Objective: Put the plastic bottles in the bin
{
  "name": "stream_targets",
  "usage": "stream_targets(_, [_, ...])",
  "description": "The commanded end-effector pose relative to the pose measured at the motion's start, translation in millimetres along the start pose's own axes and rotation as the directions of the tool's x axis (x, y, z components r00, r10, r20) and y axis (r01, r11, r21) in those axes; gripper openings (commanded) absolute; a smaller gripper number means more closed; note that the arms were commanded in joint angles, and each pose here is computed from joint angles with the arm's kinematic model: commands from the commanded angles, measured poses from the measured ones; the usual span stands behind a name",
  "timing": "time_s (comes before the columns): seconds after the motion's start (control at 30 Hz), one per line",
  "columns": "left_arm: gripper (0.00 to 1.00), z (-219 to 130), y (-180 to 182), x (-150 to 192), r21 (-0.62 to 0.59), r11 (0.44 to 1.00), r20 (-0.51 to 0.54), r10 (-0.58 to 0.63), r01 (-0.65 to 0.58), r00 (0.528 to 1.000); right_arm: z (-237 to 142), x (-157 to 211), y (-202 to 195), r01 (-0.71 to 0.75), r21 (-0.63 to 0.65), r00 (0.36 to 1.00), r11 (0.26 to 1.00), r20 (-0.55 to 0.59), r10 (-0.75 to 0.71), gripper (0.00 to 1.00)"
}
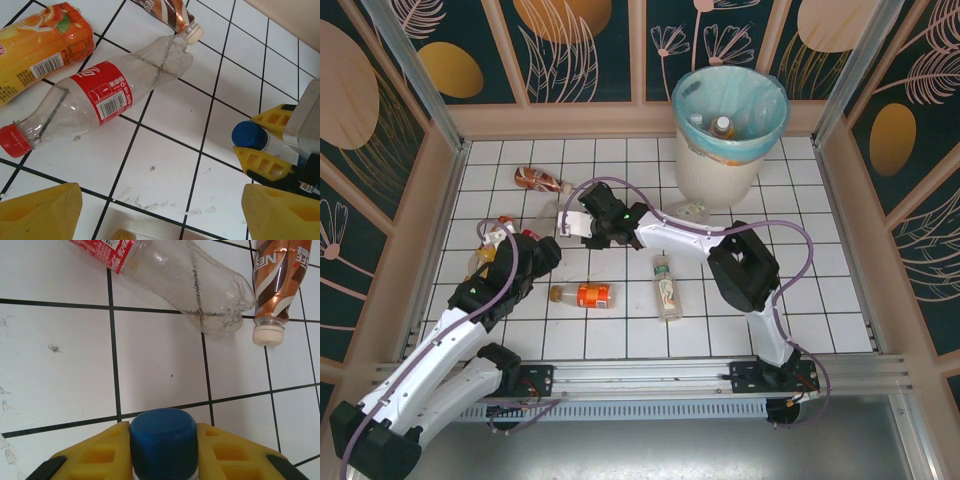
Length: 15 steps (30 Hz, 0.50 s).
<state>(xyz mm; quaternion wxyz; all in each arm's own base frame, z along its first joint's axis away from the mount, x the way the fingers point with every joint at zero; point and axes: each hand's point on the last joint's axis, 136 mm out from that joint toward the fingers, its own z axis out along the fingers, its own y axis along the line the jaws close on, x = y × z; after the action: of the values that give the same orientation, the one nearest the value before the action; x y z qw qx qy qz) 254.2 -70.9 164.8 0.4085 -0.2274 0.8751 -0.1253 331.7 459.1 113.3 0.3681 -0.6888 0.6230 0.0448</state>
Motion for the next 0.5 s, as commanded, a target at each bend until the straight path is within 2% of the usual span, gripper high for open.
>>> stream_targets(0.0, [0.83, -0.4, -0.5, -2.9, -0.006, 0.999, 0.015, 0.042, -0.042, 0.999, -6.5, -10.1, -7.1, -0.01, 0.004, 1.0, 1.0, 0.023, 0.01, 0.25])
stream_targets(0.23, [0.83, 1.2, -2.7, -10.2, -0.012, 0.999, 0.046, 0.049, -0.048, 0.998, -13.1, -13.9, -8.1, -0.004, 0.001, 0.999, 1.0, 0.035, 0.004, 0.25])
stream_targets(0.47, [0.83, -2.4, -14.1, -29.1, 0.008, 0.998, 0.115, 0.063, -0.064, 0.991, -36.4, -22.9, -10.2, -0.044, 0.023, 0.994, 0.999, 0.102, 0.042, 0.24])
